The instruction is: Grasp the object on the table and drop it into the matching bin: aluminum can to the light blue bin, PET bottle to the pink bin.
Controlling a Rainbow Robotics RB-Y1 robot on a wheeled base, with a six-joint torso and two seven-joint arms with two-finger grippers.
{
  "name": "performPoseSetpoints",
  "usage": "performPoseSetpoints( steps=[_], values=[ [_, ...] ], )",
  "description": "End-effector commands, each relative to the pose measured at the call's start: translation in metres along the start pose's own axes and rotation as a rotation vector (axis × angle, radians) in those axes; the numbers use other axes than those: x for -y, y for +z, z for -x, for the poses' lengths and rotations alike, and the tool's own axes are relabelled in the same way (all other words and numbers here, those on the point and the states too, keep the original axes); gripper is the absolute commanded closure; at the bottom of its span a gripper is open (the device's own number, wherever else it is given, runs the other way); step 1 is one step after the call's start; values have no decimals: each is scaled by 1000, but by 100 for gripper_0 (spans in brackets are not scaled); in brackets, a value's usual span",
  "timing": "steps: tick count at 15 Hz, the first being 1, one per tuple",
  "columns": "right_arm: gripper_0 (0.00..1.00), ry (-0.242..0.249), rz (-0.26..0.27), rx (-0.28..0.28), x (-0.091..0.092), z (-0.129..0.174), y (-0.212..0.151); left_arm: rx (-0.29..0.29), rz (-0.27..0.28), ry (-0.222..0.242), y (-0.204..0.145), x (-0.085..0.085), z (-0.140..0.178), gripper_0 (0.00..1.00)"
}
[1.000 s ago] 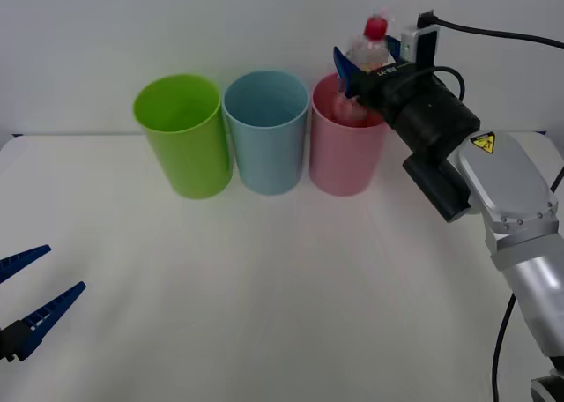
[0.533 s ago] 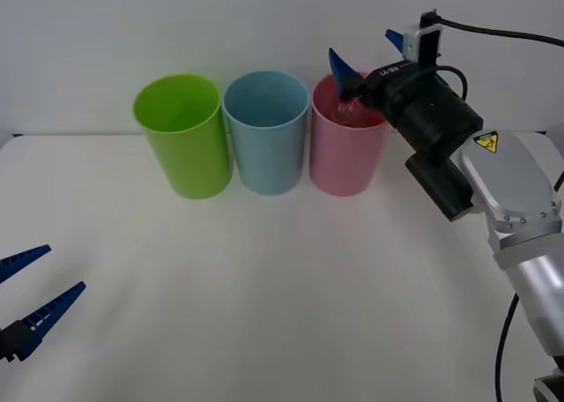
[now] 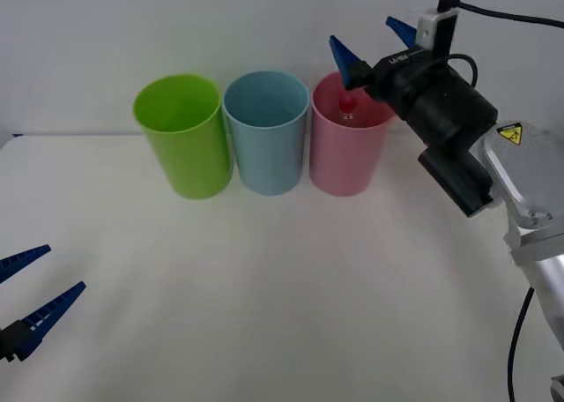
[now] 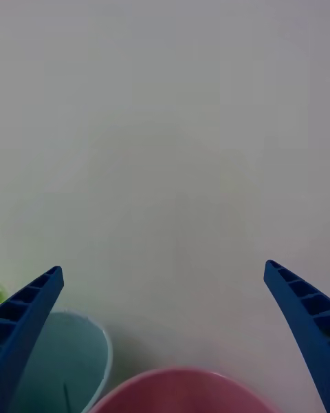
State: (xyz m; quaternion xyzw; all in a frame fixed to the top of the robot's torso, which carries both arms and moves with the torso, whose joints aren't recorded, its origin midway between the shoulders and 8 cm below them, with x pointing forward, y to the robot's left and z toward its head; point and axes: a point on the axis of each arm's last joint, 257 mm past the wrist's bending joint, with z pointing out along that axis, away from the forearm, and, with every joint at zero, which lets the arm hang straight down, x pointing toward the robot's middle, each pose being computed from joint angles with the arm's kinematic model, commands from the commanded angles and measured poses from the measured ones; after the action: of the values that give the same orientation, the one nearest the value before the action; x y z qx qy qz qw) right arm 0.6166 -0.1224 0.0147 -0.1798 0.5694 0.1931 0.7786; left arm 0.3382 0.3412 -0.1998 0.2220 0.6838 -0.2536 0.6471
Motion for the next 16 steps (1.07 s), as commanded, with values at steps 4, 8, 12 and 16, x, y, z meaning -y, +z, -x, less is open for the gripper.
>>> performPoseSetpoints(
  steps=[4,8,12,16],
  values=[
    [0,69,133,36,-26,37,-66,0,0,0,0,0,0,0],
    [0,79,247,1,-43,41,-145,0,0,0,0,0,0,0],
    [0,99,311,-96,-53,9,-226,0,0,0,0,0,0,0],
    [0,100,354,-223,-60,-26,-293,0,0,0,0,0,0,0]
  ],
)
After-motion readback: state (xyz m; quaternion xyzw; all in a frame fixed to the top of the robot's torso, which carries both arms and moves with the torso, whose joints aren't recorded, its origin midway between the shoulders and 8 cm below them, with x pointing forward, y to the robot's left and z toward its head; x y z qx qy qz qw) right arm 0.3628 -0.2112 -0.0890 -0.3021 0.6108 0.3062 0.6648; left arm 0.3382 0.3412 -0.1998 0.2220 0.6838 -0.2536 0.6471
